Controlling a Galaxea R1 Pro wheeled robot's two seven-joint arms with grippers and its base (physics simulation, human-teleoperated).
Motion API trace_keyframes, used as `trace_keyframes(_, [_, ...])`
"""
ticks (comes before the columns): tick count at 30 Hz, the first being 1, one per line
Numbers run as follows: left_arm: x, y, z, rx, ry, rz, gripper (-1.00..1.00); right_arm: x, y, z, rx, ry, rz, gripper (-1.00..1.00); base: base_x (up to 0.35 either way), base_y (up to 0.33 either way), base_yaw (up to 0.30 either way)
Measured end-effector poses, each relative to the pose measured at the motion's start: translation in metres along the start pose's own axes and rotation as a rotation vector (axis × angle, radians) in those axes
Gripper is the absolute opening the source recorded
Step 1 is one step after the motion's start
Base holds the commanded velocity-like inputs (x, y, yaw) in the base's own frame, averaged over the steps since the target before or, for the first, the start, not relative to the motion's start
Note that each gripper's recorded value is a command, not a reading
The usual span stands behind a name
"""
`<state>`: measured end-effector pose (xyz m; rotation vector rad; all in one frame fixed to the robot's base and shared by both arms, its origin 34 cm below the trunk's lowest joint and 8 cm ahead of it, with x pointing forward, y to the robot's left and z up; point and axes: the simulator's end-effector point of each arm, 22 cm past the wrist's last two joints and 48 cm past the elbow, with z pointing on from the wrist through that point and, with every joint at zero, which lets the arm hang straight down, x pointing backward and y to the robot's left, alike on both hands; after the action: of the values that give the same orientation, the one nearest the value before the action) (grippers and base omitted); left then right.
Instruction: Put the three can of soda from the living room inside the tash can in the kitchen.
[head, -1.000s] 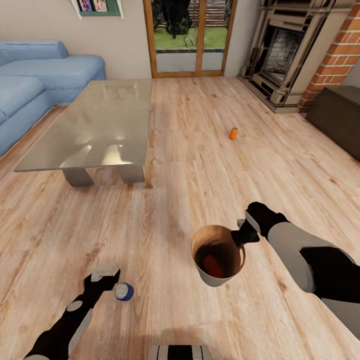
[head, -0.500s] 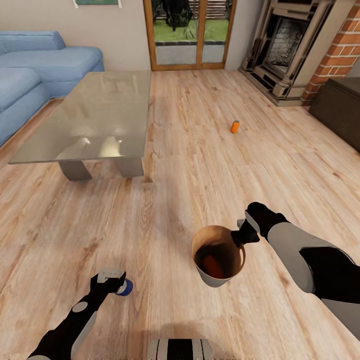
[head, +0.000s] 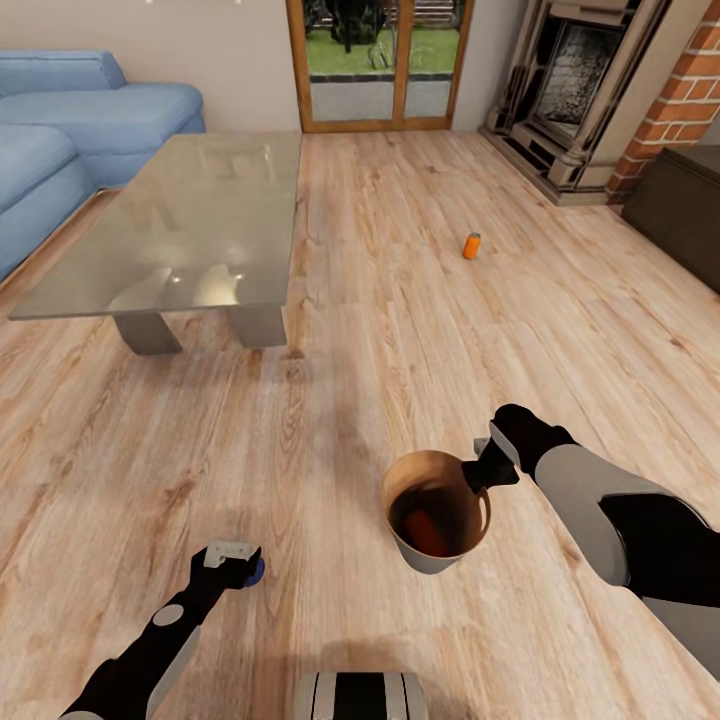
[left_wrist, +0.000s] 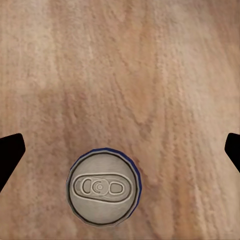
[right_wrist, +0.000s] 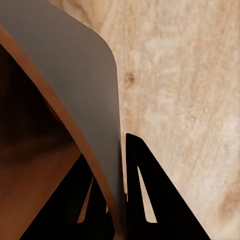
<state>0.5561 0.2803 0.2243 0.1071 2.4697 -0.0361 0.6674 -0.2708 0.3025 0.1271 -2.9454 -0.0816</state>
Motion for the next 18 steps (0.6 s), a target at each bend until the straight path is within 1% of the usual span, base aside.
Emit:
trace_keyframes(5, [0.010, 0.000, 0.007, -0.001, 0.001, 0.000, 1.00, -0.002, -0.001, 0.010, 0.004, -0.007, -0.005, -1.00, 0.000, 0.000, 0.000])
trace_keyframes(8, [0.010, 0.000, 0.007, 0.000, 0.001, 0.000, 1.00, -0.003, 0.000, 0.009, 0.004, -0.009, -0.006, -1.00, 0.000, 0.000, 0.000])
trace_keyframes(12, [0.009, -0.001, 0.007, 0.002, 0.000, -0.002, 1.00, -0.006, 0.011, 0.009, -0.001, -0.013, -0.023, -1.00, 0.000, 0.000, 0.000])
trace_keyframes(15, [0.013, -0.001, 0.010, 0.003, -0.001, -0.004, 1.00, -0.007, 0.021, 0.013, -0.032, -0.017, -0.013, -1.00, 0.000, 0.000, 0.000])
trace_keyframes(18, [0.018, -0.001, 0.014, 0.004, -0.001, -0.004, 1.00, -0.006, 0.021, 0.020, -0.028, -0.016, -0.017, -1.00, 0.000, 0.000, 0.000])
